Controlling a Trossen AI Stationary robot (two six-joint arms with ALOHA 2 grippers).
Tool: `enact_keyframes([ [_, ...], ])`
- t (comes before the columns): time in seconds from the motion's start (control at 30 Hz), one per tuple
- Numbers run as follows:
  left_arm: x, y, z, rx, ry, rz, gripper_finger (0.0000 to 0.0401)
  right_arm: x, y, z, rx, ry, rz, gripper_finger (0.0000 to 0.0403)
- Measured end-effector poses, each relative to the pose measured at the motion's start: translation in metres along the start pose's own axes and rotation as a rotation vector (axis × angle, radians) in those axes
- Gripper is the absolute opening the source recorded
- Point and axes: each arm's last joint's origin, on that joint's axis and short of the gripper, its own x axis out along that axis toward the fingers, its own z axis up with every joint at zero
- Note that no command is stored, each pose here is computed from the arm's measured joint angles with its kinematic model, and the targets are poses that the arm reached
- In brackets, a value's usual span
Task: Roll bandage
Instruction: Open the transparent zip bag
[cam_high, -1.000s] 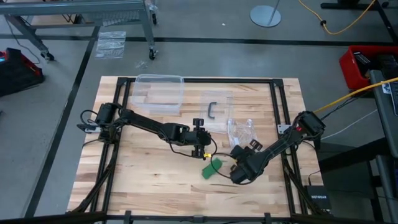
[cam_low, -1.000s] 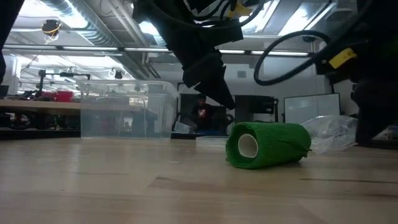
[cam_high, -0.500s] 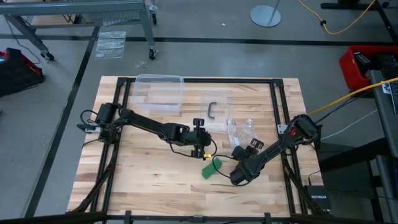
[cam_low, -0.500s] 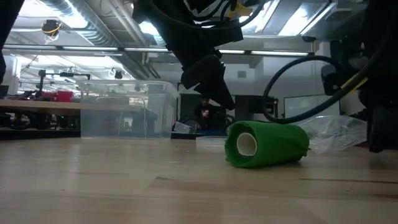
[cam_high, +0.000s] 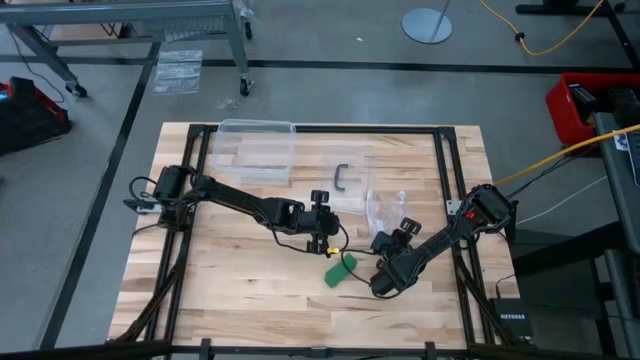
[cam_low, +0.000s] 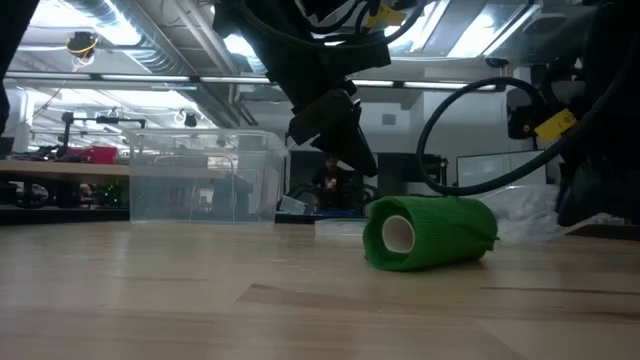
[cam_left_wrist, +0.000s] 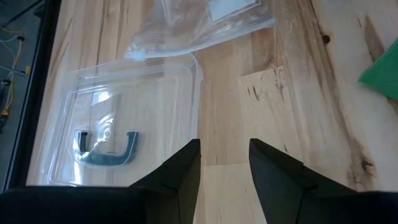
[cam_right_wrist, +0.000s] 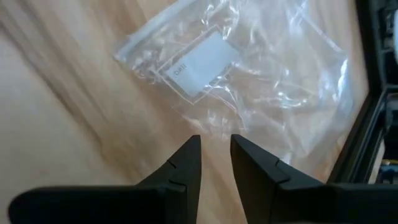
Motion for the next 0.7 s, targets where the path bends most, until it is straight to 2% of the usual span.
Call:
enact_keyframes([
  [0.53, 0.0, 0.0, 0.0, -0.002, 0.0, 0.0, 0.0129, 0.019, 0.002, -0.013, -0.021, 0.013, 0.02, 0.0091],
  [0.63, 0.0, 0.0, 0.0, -0.003, 0.0, 0.0, 0.0129, 0.022, 0.001, -0.014, -0.024, 0.003, 0.008, 0.0073],
  [0.7, 0.0, 0.0, 0.0, -0.003, 0.0, 0.0, 0.0129, 0.023, 0.0, -0.015, -0.021, -0.005, -0.003, 0.0044],
])
